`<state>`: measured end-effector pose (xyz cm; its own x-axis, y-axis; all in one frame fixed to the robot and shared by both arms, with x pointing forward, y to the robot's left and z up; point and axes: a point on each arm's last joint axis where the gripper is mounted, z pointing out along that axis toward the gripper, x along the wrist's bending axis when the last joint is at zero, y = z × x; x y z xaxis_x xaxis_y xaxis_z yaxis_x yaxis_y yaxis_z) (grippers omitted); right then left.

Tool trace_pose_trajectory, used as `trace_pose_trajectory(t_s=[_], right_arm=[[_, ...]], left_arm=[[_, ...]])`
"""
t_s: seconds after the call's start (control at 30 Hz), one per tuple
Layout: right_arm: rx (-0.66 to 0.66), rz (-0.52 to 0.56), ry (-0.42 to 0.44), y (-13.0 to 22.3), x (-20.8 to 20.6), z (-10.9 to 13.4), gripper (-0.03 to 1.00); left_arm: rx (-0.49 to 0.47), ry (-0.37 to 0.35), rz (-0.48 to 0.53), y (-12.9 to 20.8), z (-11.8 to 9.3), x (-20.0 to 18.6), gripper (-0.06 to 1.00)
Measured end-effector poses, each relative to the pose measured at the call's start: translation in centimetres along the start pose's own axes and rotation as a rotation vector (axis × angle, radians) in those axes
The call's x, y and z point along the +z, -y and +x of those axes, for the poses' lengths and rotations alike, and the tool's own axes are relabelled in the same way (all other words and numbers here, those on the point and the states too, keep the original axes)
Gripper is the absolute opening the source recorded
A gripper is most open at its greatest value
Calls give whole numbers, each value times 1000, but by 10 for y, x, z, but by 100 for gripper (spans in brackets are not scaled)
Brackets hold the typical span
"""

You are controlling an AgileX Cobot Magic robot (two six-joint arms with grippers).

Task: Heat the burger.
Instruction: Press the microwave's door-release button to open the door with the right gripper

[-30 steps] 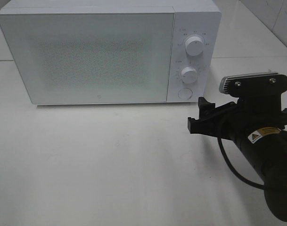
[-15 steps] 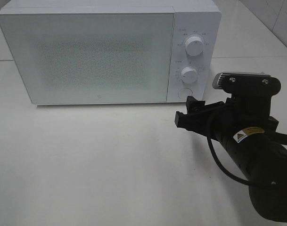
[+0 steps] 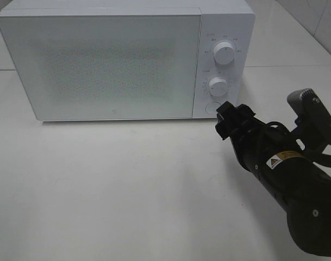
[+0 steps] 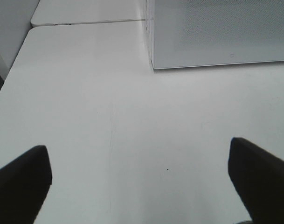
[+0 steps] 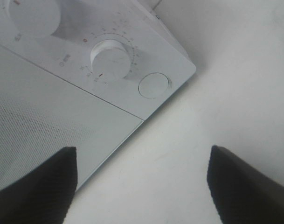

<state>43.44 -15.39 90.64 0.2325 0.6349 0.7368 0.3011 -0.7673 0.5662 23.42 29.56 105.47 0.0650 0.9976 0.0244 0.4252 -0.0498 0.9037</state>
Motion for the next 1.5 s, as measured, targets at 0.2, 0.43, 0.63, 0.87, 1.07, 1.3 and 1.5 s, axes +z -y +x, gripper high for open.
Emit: trace_pose_trajectory(t_s=[0.2, 0.43, 0.63, 0.87, 1.07, 1.3, 1.5], right_arm=[[300, 21, 20, 2, 0, -2, 70], [544, 20, 25, 2, 0, -2, 42], [620, 19, 25, 2, 0, -2, 9], [627, 18, 26, 2, 0, -2, 1], [619, -6, 52, -3, 11, -9, 1], [644, 19, 41, 2, 34, -5, 1], [662, 24, 56, 1, 50, -2, 1]], left_arm=[[0, 0, 0, 0, 0, 0, 97], [0, 0, 0, 0, 0, 0, 97], [0, 0, 0, 0, 0, 0, 97], [0, 0, 0, 0, 0, 0, 97], [0, 0, 0, 0, 0, 0, 97], [0, 0, 0, 0, 0, 0, 97], [0, 0, 0, 0, 0, 0, 97]])
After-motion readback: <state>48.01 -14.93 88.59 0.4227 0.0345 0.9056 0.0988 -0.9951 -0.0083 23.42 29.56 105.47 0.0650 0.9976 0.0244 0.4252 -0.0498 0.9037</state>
